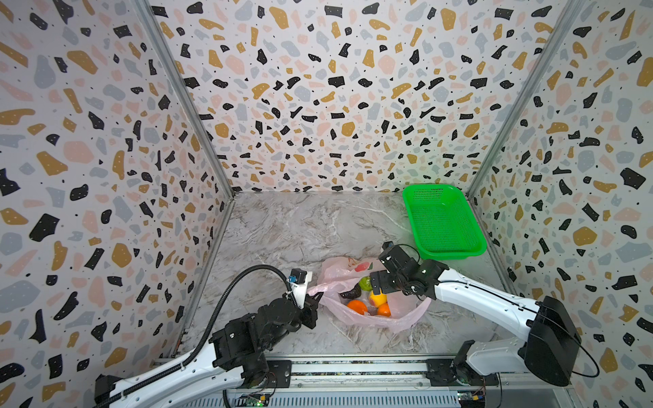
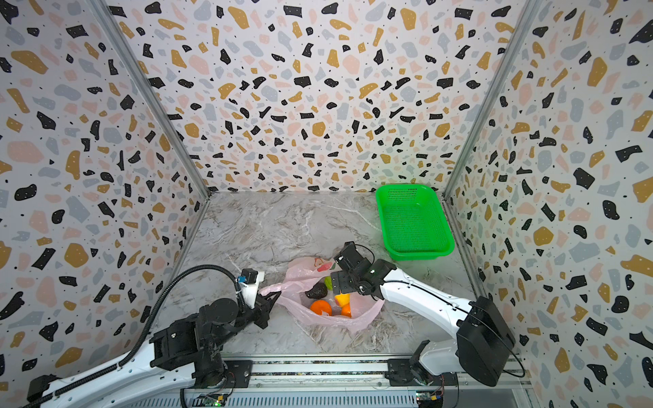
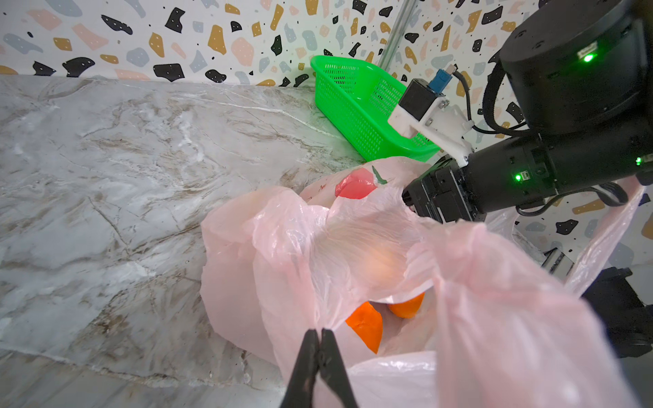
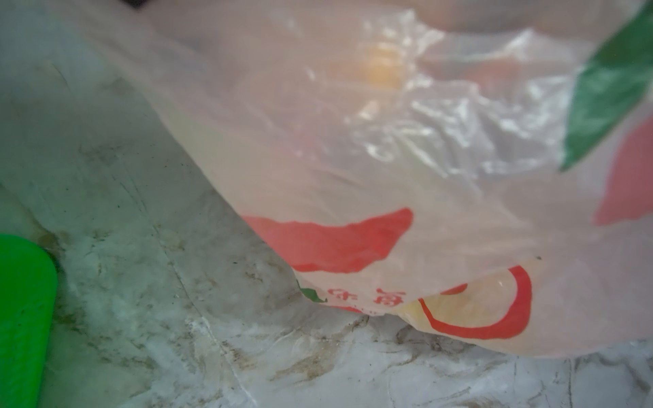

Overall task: Untie the knot of the plastic bag and take out the fruit
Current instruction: Open the plastic bag at the center of the table.

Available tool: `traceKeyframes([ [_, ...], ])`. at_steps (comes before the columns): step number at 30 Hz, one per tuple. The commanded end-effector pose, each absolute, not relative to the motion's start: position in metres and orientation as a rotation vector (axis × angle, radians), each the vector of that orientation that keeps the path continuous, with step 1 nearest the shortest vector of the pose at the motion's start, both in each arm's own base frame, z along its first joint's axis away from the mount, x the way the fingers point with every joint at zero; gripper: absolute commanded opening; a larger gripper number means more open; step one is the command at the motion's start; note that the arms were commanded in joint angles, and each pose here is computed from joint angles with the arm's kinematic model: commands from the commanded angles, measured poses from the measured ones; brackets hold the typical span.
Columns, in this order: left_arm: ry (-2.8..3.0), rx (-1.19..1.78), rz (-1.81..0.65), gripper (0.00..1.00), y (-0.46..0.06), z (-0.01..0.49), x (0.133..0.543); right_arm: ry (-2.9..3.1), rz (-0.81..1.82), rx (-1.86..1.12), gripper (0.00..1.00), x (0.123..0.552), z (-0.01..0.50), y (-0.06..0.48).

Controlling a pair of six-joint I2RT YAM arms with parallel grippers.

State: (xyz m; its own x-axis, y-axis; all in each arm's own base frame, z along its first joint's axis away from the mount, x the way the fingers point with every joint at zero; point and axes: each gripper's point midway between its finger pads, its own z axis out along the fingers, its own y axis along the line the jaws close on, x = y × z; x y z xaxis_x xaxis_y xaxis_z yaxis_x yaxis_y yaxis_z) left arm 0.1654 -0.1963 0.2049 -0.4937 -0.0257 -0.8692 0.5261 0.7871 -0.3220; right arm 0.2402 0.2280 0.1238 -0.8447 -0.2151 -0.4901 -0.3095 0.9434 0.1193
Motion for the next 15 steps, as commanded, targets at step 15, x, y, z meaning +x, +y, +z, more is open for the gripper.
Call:
traceKeyframes([
  [15,1.953,0.403,-0.73,0.0,-0.202,0.21,0.164,2.615,0.609,-0.654,1.0,0.19,0.234,0.288],
])
